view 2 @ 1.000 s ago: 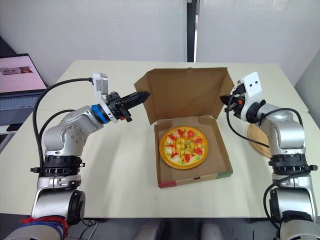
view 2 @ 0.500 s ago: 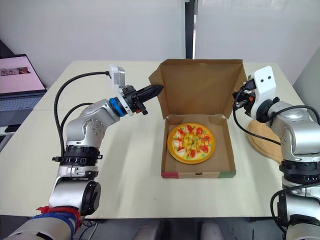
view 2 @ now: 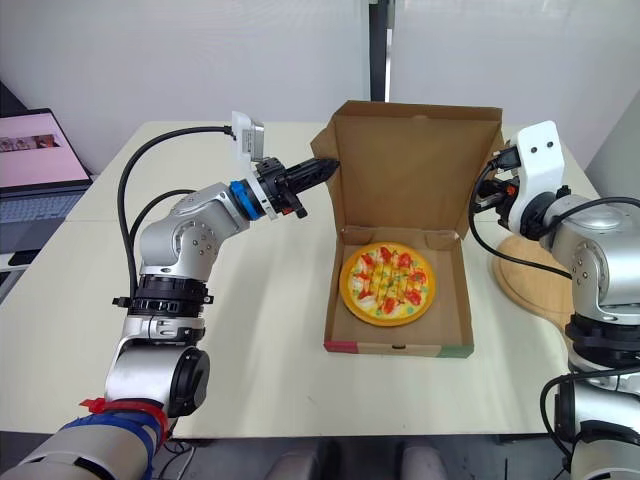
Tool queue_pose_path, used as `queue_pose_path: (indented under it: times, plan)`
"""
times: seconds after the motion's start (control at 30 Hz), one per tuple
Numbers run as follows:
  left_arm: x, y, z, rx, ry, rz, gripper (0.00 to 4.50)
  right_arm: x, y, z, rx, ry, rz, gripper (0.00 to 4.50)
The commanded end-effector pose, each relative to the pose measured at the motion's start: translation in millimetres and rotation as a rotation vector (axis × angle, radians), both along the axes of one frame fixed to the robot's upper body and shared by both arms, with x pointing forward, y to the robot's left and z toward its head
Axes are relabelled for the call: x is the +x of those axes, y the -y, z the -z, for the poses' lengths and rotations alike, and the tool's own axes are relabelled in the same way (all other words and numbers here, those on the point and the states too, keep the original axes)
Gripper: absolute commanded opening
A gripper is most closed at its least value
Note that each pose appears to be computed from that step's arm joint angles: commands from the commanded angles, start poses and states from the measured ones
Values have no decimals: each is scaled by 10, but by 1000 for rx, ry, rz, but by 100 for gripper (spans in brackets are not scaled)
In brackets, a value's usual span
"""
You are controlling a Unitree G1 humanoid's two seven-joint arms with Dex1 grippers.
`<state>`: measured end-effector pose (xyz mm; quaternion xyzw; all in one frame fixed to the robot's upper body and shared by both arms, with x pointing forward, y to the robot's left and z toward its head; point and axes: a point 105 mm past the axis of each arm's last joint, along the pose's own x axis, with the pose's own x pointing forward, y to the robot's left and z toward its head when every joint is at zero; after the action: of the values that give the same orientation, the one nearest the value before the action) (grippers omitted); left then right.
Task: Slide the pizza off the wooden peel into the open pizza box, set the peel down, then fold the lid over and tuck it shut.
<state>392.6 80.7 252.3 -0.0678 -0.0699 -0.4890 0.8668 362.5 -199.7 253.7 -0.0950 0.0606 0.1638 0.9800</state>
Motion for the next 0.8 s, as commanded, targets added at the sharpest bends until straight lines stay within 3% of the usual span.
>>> queue_pose_path:
  times: [0.03, 0.1, 0.2, 0.33, 0.63, 0.8]
  plan:
    - [-105, 125, -80, 22, 87, 16, 0, -106, -223, -227, 0, 104, -98, 1]
    - [-103, 73, -88, 28, 113, -35, 0, -109, -231, -209, 2, 100, -99, 1]
    - [-139, 32, -87, 23, 133, -71, 59, -111, -236, -199, 3, 100, -100, 0]
    - [-224, -6, -112, -15, 138, -105, 182, -112, -239, -188, 5, 98, -103, 0]
    - [-185, -112, -190, -88, 139, -286, 182, -114, -258, -176, 7, 100, -113, 0]
    - [-272, -59, -149, -95, 135, -298, 182, -115, -265, -174, 12, 103, -117, 0]
